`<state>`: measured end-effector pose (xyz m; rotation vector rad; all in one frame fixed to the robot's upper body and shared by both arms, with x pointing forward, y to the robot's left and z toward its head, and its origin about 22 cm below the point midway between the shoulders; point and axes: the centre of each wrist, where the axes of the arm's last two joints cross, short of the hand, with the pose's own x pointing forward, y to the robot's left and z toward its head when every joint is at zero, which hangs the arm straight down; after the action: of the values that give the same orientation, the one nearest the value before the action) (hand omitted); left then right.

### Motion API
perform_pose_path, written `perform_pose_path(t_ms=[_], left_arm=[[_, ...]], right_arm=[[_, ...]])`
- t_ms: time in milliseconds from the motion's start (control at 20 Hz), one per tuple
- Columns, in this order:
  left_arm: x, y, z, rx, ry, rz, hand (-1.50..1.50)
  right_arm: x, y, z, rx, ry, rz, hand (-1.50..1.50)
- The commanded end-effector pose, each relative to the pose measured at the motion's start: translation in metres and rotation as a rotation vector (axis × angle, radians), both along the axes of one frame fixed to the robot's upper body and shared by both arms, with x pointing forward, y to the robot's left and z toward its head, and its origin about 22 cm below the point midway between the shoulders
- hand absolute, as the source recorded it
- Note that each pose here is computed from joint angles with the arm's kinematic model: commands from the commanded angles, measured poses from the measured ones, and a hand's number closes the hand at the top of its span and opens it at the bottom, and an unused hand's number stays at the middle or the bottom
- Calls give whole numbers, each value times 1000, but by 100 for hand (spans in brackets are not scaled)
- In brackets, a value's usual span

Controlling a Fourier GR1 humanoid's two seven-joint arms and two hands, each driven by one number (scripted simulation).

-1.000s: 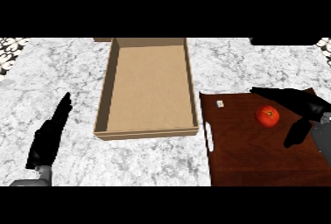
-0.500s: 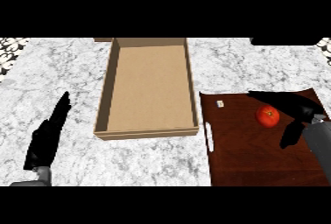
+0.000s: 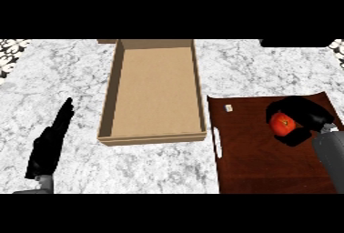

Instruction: Pick the tomato from the tray and place it in the cardboard box

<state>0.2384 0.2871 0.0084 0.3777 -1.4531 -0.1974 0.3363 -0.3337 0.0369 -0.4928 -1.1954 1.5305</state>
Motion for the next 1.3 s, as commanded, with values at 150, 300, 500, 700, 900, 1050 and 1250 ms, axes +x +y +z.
perform_pose_path(t_ms=[150,300,500,700,900,1050,1250], left_arm=[[1,0,-6,2,20,31,0],[-6,12,-6,7,38,66,0],[-10,13,-8,13,42,82,0],[-13,14,-13,8,52,82,0],[-7,15,4,12,25,57,0],[-17,9,-12,7,46,37,0],[-1,-3,2,5,13,5,0]], right_arm=[[-4,38,-7,-38,-127,-294,150],[-22,30,-32,-108,-80,-618,150],[-33,69,-35,-125,-147,-844,150],[-47,131,-15,-136,-264,-948,150],[-74,170,18,-137,-373,-1044,150],[-103,206,54,-6,-442,-1006,150],[-118,237,113,269,-609,-915,150]])
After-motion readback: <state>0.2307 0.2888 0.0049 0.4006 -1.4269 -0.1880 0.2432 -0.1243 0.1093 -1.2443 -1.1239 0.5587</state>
